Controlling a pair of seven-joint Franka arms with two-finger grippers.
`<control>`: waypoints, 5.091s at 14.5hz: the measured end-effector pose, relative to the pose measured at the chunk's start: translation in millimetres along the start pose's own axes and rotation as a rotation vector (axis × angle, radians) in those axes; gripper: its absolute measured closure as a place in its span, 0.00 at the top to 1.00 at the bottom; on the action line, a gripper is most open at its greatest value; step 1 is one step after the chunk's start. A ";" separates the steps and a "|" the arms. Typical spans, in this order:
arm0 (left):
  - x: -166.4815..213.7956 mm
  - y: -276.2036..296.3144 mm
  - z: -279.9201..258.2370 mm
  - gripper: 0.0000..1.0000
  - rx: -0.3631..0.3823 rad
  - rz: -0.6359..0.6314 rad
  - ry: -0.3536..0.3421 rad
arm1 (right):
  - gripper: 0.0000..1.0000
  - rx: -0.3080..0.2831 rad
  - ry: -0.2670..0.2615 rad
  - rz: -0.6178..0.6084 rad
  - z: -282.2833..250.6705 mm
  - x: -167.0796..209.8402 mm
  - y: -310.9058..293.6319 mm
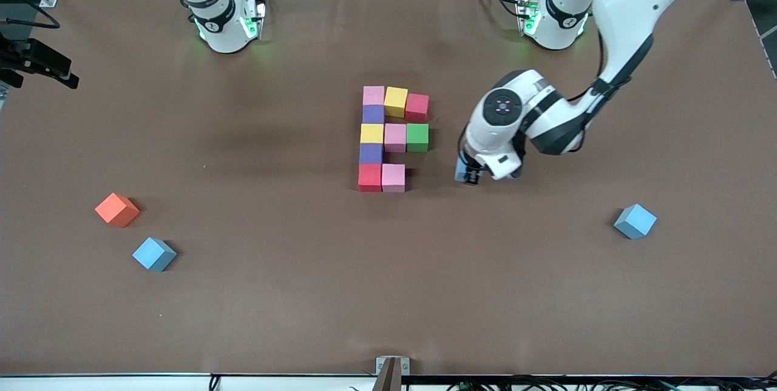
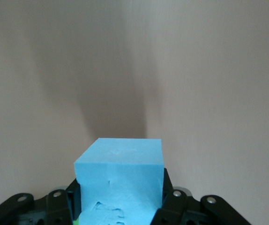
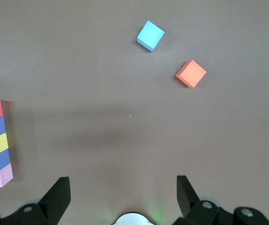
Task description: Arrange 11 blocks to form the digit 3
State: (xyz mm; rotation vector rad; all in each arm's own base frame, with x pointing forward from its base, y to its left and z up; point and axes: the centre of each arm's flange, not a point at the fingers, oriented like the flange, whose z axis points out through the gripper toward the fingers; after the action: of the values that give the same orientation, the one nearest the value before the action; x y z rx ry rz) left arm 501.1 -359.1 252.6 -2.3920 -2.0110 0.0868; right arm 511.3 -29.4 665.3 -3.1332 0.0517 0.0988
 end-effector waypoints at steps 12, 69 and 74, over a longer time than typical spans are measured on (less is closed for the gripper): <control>-90.2 19.2 48.7 0.61 -0.023 -0.205 0.021 | 1.00 0.032 0.001 -0.030 -0.1 0.1 -3.7; 61.8 54.7 -260.6 1.00 0.022 0.538 0.093 | 1.00 0.013 -0.001 -0.044 -0.2 -0.3 -7.1; 168.2 39.5 -319.8 1.00 0.098 0.825 0.143 | 1.00 0.014 0.002 -0.074 -0.4 -0.1 -8.0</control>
State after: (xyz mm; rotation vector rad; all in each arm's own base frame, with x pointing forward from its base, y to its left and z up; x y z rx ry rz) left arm 585.4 -192.6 564.5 -2.8678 -0.8357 0.0177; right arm 511.6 -21.5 665.7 -3.1171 -0.0626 0.0947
